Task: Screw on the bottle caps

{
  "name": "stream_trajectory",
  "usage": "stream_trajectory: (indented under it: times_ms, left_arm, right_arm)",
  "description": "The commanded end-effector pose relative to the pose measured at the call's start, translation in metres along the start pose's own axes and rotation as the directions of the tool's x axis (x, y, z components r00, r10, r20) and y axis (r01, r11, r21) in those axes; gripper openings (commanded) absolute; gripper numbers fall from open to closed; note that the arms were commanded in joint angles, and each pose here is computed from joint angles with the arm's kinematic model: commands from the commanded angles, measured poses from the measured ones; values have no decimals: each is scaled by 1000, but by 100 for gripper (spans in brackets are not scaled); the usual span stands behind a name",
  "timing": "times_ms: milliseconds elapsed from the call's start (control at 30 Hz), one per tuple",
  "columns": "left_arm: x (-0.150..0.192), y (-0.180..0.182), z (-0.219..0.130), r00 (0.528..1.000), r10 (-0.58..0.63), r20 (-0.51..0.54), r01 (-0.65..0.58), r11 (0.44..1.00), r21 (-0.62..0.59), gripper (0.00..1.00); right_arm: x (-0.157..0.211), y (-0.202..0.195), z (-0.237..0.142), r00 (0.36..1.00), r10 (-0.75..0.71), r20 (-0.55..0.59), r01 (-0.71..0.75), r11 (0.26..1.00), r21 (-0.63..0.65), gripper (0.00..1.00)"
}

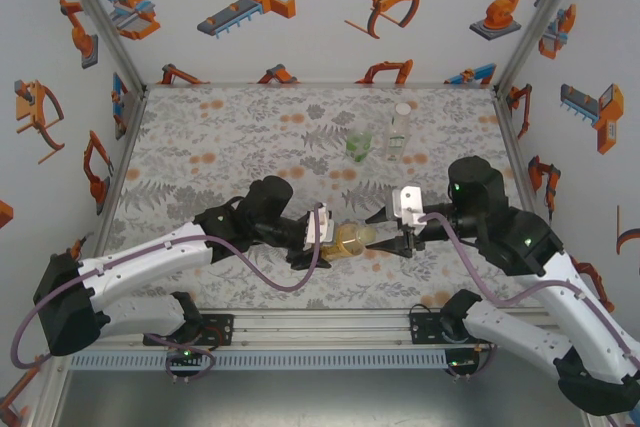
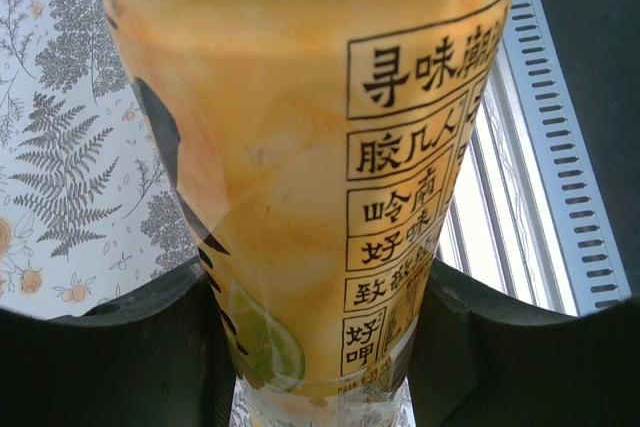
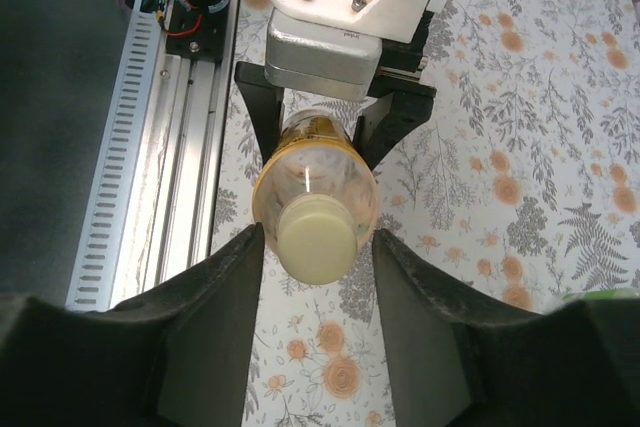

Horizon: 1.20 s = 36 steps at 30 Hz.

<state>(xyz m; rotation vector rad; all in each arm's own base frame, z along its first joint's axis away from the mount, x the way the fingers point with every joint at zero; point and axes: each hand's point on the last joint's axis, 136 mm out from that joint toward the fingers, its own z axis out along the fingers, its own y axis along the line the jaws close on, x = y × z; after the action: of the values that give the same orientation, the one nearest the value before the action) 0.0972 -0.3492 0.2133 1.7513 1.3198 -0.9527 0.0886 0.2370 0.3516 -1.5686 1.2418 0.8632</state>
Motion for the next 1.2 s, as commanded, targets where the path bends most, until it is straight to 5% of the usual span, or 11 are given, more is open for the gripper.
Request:
stream_trajectory:
  times_ms: [0,633,933,1033,1167]
  left_arm:
    - [-23,-4,-8,997,50,52,-51,999,15,0]
    - [-25,-4,-10,997,51,59,-52,999,9,0]
    - [-26,4,-10,996,55,70,-52,998,-43,0]
    - [-26,15,-9,995,61,80,-52,993,-106,0]
    - [-20,29,-4,997,54,56,-44,985,-165,0]
  right_arm:
    - [-4,2,2,1000,-12,26,12,1000,-20,43]
    - [1,3,3,1000,5,11,-4,1000,-25,42]
    - [9,-14,5,988,151,-17,-150,986,68,9]
    - [12,-37,5,938,343,51,-346,920,186,0]
    - [26,-68,-1,752,629,197,-655,683,322,0]
